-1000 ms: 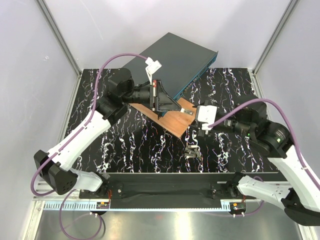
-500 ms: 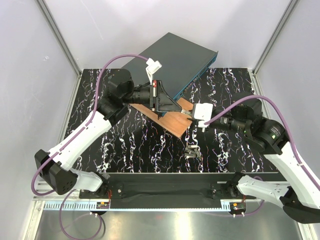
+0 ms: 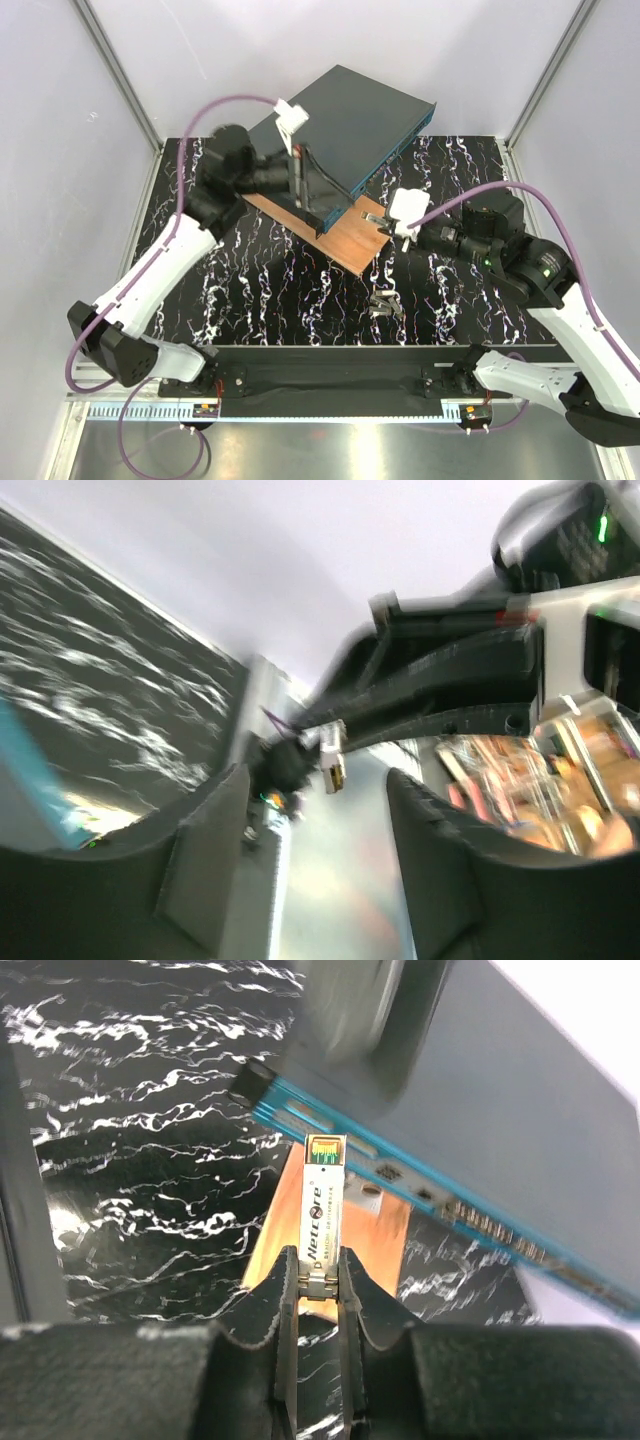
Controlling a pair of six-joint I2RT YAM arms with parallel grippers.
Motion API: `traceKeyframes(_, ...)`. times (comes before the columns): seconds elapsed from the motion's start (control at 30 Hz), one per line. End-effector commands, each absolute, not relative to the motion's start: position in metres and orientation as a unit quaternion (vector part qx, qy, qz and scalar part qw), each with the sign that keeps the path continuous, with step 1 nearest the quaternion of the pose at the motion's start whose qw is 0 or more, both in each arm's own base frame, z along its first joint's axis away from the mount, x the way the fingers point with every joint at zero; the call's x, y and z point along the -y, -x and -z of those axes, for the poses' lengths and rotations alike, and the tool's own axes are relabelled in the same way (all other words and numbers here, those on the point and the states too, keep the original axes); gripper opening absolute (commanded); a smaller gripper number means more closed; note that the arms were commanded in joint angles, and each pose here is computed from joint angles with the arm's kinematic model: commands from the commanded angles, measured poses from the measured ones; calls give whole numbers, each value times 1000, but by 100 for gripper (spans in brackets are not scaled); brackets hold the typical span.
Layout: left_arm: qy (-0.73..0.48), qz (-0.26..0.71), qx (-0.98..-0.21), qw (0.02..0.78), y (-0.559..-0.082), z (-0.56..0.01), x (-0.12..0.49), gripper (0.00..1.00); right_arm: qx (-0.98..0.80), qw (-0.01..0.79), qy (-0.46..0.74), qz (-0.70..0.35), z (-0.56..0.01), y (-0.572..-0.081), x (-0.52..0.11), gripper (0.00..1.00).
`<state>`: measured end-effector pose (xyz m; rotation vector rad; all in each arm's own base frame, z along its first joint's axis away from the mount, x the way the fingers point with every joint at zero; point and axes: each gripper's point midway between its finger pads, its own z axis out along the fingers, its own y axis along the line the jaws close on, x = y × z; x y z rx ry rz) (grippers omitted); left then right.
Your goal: Insert the plug into the switch port
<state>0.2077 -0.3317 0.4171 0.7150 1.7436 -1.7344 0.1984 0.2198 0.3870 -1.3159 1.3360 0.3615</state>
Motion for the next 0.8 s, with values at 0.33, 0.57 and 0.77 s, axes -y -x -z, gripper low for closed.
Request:
traceKeyframes(0.33, -268, 319, -707, 572, -350, -460, 236, 69, -782, 478, 362, -169, -335, -274, -144, 0)
traceKeyframes(0.57, -294, 262, -749, 533, -367, -411, 229, 38, -780, 468, 367, -194, -319, -300, -151, 0)
traceKeyframes(0.77, -325, 247, -768, 494, -371, -383, 238, 23, -774, 472, 358, -223, -325, -320, -165, 0)
